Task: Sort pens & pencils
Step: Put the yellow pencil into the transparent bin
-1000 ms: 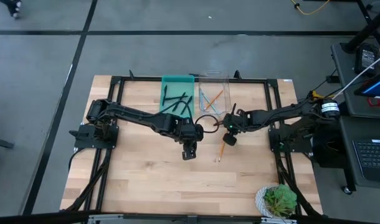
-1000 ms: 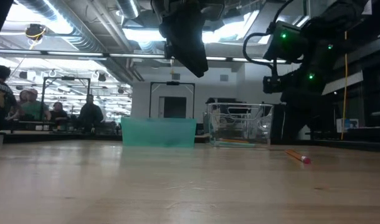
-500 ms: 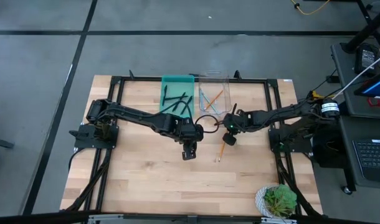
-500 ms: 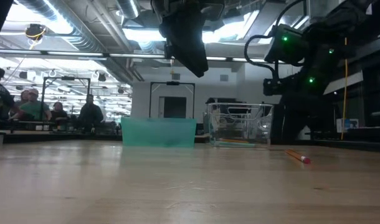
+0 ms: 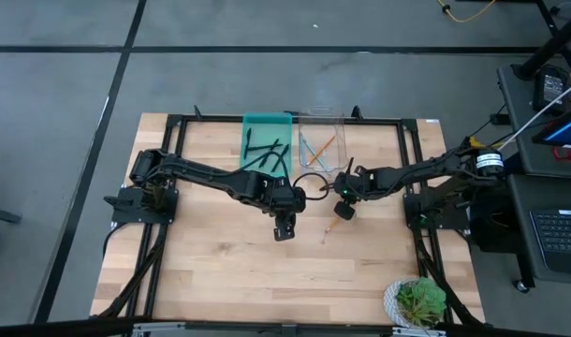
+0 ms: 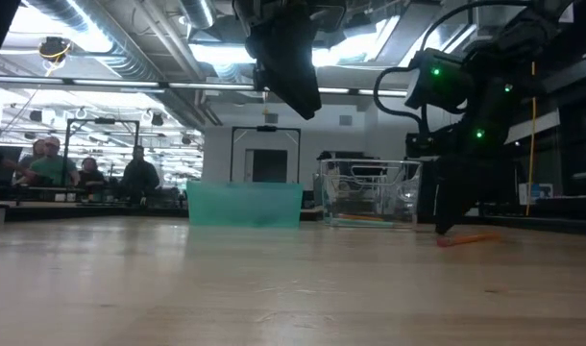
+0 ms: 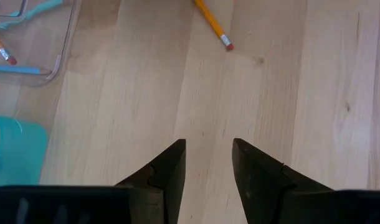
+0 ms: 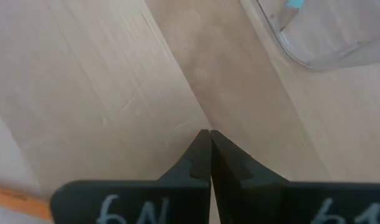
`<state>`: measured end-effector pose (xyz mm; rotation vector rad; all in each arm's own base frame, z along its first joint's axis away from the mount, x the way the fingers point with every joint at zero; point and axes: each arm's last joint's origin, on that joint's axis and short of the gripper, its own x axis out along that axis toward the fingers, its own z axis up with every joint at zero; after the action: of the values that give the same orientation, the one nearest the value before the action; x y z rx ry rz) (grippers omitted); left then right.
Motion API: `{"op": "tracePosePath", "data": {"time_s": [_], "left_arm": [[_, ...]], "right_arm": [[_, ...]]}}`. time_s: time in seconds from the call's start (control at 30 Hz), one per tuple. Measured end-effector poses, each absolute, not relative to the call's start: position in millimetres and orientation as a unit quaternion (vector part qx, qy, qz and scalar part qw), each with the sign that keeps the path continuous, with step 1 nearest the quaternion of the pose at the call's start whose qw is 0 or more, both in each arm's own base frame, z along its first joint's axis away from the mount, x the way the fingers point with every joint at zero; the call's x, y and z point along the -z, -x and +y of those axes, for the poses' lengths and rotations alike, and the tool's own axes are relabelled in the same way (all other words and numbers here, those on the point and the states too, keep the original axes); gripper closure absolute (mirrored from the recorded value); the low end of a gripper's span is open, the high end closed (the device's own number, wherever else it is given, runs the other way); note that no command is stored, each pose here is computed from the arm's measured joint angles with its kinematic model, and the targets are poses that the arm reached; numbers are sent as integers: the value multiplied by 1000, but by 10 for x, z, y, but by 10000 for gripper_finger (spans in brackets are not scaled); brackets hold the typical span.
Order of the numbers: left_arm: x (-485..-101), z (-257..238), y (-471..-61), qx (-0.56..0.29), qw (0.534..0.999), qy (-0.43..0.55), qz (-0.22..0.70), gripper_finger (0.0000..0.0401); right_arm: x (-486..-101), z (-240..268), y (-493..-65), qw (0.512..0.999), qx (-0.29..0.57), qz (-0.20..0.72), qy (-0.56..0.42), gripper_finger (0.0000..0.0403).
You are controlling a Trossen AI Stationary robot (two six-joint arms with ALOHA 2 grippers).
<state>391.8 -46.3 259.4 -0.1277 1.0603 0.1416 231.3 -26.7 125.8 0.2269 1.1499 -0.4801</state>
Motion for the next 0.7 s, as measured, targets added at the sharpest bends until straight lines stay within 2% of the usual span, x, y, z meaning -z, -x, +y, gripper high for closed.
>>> {"op": "tracePosePath", "data": {"time_s": [0.2, 0.4, 0.57, 0.7], "left_arm": [[-2594, -463, -3918, -67, 858, 61, 505, 277], [-2594, -463, -3918, -67, 858, 61, 505, 277], [-2594, -462, -3918, -66, 859, 58, 505, 277], [-2594, -462, -3918, -66, 858, 58, 505, 277]], "right_arm": [[-1307, -263, -2275, 804, 218, 544, -99, 400], [-1623, -252, -2086, 781, 233, 571, -94, 400], [-1703, -183, -2003, 800, 89, 590, -59, 393], [-1735, -153, -2021, 809, 27, 584, -69, 344]]}}
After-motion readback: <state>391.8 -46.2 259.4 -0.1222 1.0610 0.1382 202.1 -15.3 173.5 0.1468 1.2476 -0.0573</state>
